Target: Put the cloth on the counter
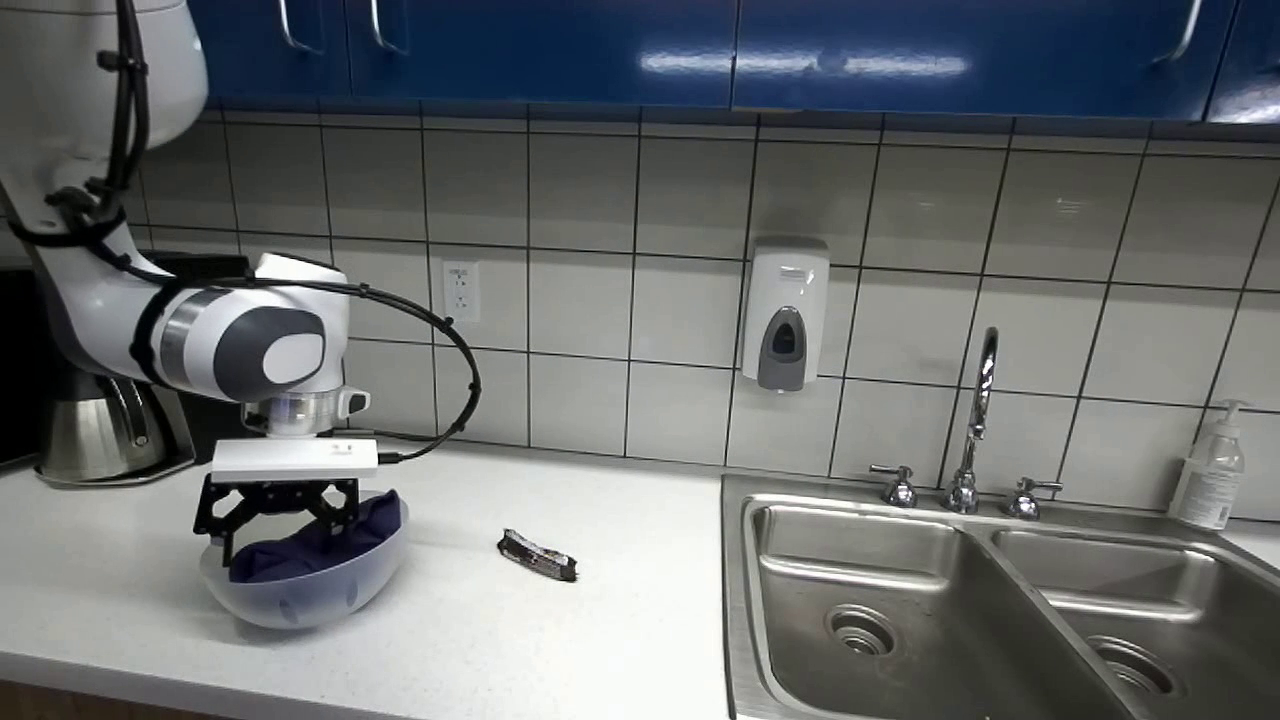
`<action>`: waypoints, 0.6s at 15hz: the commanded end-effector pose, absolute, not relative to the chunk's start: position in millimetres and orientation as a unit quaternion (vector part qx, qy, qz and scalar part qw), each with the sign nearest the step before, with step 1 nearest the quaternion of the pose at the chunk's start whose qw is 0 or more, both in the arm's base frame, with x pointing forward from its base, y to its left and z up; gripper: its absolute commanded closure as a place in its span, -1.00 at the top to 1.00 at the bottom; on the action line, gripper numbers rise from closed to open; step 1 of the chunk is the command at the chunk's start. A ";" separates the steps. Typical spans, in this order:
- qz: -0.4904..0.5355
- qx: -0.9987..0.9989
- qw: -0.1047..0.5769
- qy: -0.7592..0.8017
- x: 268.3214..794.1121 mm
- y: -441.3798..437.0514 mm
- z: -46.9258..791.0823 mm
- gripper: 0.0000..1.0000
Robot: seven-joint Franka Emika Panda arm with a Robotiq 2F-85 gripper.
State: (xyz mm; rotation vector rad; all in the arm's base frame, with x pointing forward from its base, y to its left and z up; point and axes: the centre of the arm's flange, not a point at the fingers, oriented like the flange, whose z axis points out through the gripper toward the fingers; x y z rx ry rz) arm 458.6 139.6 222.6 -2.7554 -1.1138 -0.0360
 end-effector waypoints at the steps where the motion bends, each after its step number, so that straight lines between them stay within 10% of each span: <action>1: -0.023 -0.916 0.086 -0.392 466.0 132.3 217.9 1.00; 3: -0.024 -0.916 0.084 -0.393 469.1 127.0 218.0 1.00; 4: -0.025 -0.915 0.083 -0.393 470.5 124.6 218.0 0.50; 9: -0.029 -0.915 0.084 -0.393 472.6 117.6 220.6 -0.16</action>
